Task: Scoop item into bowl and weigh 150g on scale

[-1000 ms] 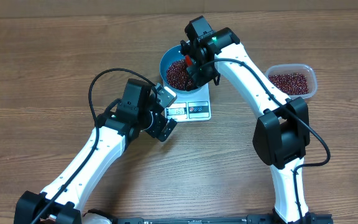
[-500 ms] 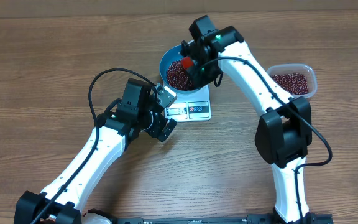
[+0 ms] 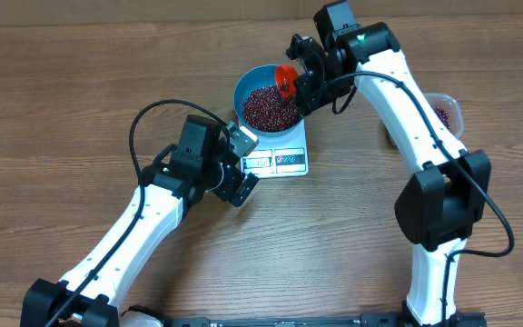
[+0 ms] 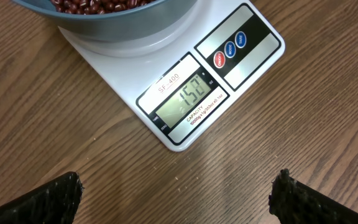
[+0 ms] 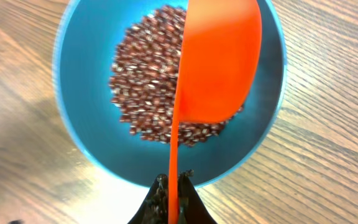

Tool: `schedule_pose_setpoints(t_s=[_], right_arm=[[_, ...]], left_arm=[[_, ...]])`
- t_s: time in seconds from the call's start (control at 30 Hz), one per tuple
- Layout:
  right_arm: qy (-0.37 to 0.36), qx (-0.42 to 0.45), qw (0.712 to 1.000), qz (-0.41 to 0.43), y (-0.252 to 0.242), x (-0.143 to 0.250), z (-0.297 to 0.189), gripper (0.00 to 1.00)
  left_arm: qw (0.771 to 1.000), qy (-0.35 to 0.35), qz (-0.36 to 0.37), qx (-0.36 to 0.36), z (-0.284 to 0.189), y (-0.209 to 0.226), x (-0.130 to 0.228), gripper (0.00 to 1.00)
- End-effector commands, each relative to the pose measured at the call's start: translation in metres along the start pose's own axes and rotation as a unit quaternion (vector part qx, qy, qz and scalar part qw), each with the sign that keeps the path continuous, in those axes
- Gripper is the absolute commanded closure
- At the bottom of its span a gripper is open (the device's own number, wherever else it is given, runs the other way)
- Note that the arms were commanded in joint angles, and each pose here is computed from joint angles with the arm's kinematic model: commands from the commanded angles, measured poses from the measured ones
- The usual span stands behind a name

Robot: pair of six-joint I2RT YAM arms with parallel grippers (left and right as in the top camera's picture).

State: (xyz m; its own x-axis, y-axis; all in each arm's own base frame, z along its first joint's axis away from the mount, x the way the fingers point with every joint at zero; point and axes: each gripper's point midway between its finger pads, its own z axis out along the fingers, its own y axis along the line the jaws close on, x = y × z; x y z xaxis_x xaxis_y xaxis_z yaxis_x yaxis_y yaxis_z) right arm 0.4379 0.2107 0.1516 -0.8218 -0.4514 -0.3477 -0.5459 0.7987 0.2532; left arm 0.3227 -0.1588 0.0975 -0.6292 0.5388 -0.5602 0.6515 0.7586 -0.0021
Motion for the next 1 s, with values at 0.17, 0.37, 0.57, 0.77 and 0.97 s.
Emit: schedule_pose_setpoints(t_s=[0.17,0.37,0.57,0.77,0.97], right_arm=[[-0.051,-0.016,0.998,-0.015,0.017,-0.014,-0.044,0.96],[-0.048,-0.011,0.999,-0.014,0.016,-0.012,-0.047,0.96],[-0.039,-0.003,0.999,-0.009,0.015,-0.007,-0.048,0.96],[-0.039,0.024,0.999,-0.004,0.009,-0.005,-0.055,0.96],[-0.027,0.056,0.998,-0.013,0.014,-0.002,-0.053,0.96]], left_arm=[[1.000,0.003,-0.004,0.007,0.003,-0.002,0.003,0.01],[1.000,0.003,-0.004,0.007,0.003,-0.002,0.003,0.00],[1.000,0.003,-0.004,0.007,0.003,-0.002,0.003,0.00],[1.000,0.003,-0.004,0.007,0.003,-0.002,0.003,0.00],[1.000,0.003,-0.004,0.007,0.003,-0.002,0.003,0.00]])
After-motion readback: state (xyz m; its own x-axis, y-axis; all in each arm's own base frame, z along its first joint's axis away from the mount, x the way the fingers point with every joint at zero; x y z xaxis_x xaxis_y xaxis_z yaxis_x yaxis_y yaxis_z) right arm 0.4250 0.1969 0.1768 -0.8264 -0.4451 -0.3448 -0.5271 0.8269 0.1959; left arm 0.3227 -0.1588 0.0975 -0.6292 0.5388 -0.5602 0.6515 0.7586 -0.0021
